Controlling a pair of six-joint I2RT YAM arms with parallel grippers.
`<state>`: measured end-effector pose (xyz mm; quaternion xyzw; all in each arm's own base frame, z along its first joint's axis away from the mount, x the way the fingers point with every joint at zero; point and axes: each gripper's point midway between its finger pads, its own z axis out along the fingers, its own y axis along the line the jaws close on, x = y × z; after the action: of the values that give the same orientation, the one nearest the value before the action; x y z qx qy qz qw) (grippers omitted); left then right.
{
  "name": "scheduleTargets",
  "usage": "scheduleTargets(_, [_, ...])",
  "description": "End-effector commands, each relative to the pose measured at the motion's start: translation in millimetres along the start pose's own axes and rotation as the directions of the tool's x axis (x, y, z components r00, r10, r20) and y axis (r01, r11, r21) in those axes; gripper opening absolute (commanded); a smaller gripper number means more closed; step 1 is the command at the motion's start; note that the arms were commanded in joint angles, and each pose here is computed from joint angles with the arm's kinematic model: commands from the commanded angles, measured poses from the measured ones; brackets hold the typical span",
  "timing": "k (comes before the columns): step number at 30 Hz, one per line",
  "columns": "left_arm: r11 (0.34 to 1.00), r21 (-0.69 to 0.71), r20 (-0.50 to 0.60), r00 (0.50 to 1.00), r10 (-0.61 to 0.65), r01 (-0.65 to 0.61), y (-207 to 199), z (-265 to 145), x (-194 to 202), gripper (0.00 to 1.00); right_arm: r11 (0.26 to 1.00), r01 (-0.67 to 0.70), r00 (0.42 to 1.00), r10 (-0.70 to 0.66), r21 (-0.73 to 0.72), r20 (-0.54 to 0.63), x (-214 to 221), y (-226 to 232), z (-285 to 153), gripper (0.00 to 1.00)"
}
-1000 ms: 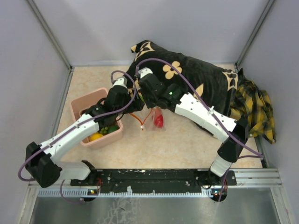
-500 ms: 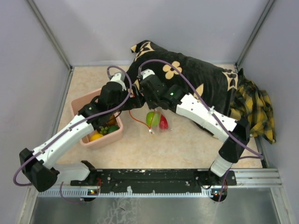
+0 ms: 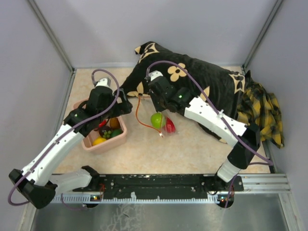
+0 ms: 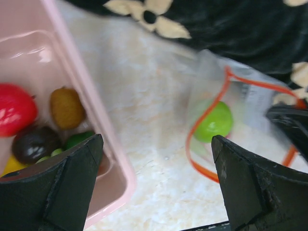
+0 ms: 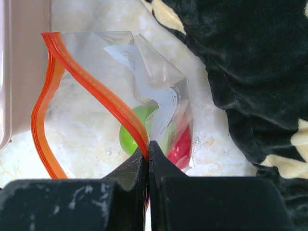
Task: Place the food in the zip-top bag and seal the zipper
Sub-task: Place the fake fruit in the zipper food storage bag, then pick up the fake fruit from the bin.
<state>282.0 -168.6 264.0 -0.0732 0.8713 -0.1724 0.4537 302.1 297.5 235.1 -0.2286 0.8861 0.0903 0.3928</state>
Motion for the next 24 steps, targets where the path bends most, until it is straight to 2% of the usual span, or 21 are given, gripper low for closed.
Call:
scheduleTargets(1, [0.986, -0.169, -0.078, 0.997, -0.007, -0.007, 50.1, -8.4, 14.5, 0.99, 0.999, -0.024, 0.995, 0.027, -0.034, 0.100, -24.5, -1.7, -19.1, 0.00])
scheduleTargets(13, [0.882, -0.465, -0.187, 0.965, -0.184, 0.078, 158.7, 23.9, 48.7, 0.99, 0.998, -0.015, 0.996, 0.020, -0.056, 0.089, -17.0, -0.5, -15.1, 0.00])
scheduleTargets(24, [0.828, -0.546, -0.153, 0.956, -0.252, 0.131, 206.4, 50.4, 55.6, 0.99, 0.997, -0.009, 0.996, 0.017, -0.081, 0.093, -15.6, 3.0, -13.2, 0.00])
